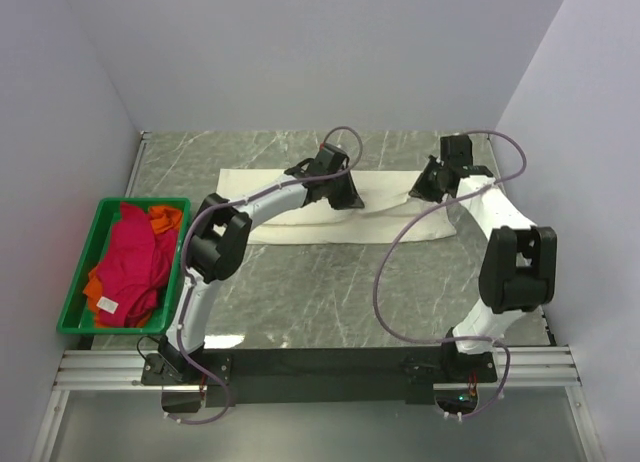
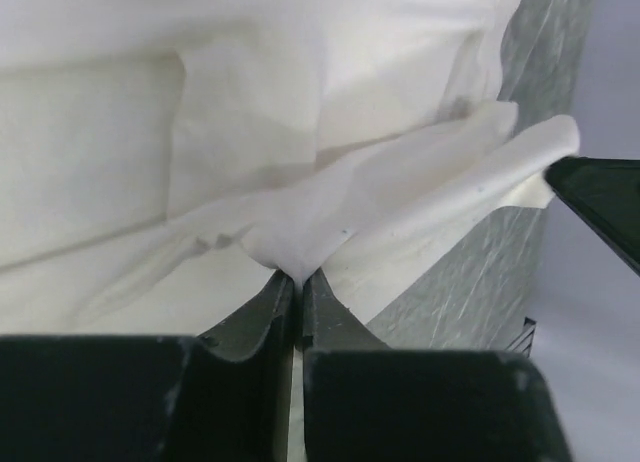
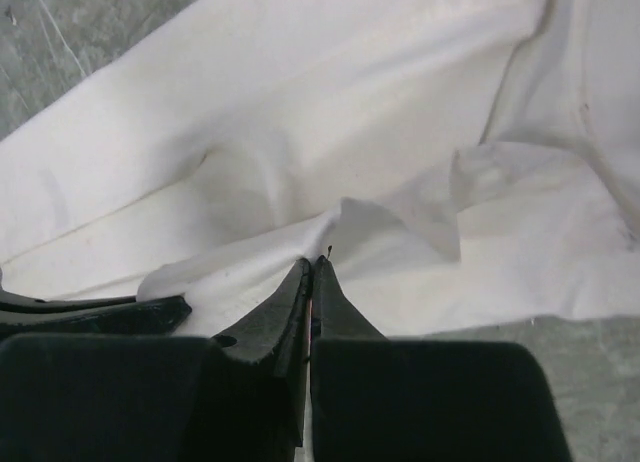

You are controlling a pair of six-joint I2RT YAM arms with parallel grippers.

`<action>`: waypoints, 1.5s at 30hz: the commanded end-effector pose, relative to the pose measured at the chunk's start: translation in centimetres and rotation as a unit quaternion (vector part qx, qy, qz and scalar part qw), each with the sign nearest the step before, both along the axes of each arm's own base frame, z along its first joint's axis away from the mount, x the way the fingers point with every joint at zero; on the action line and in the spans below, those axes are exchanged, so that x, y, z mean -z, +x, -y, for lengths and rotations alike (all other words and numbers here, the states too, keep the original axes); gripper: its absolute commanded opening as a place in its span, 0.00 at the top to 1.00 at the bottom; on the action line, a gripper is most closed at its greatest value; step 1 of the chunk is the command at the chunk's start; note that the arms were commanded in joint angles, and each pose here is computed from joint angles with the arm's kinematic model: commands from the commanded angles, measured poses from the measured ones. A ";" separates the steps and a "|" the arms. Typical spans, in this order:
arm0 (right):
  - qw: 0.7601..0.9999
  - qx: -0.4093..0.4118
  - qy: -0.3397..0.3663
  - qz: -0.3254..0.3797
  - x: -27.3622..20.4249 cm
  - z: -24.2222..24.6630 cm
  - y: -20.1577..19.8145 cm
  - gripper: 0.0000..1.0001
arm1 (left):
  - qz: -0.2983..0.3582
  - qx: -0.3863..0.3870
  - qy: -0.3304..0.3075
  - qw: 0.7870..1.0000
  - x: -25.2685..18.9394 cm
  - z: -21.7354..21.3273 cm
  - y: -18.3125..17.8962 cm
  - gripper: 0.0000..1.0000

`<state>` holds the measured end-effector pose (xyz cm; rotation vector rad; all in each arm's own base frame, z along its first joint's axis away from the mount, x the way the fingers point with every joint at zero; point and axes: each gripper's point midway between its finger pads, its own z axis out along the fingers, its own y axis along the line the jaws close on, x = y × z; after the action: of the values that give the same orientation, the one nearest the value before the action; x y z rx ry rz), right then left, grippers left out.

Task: Fold and stack the t-shirts
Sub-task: Fold the tshirt

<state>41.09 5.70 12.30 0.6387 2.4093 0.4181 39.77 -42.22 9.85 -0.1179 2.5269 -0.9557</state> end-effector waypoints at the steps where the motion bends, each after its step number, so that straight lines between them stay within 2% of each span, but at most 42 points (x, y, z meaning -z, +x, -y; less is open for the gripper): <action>1: 0.999 -0.025 -0.001 0.038 -1.8 -0.6 3.2 1.00 | 0.007 0.017 -0.045 0.999 -0.7 0.7 2.1 0.90; 3: 0.999 -0.033 -0.001 0.039 -1.1 -0.8 4.4 1.00 | 0.013 0.016 -0.056 0.998 -0.5 0.9 3.1 0.86; 9: 0.995 -0.071 0.001 0.064 -1.0 -1.7 7.8 1.00 | 0.010 0.012 -0.071 0.997 1.3 0.3 4.9 0.85; 18: 0.993 -0.097 0.012 0.069 0.3 -2.5 10.6 1.00 | 0.006 -0.003 -0.095 0.995 2.0 -0.5 6.5 0.83; 39: 0.978 -0.184 -0.016 0.094 1.5 -5.5 12.7 0.97 | -0.024 -0.050 -0.100 0.993 3.0 -2.9 6.0 0.82; 45: 0.978 -0.171 -0.031 0.114 0.6 -5.1 13.0 0.97 | -0.025 -0.057 -0.101 0.993 2.7 -3.1 6.1 0.81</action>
<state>51.91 11.09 8.52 0.1785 2.4209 0.5652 45.12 -39.40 3.42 -0.3408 2.5077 -1.1394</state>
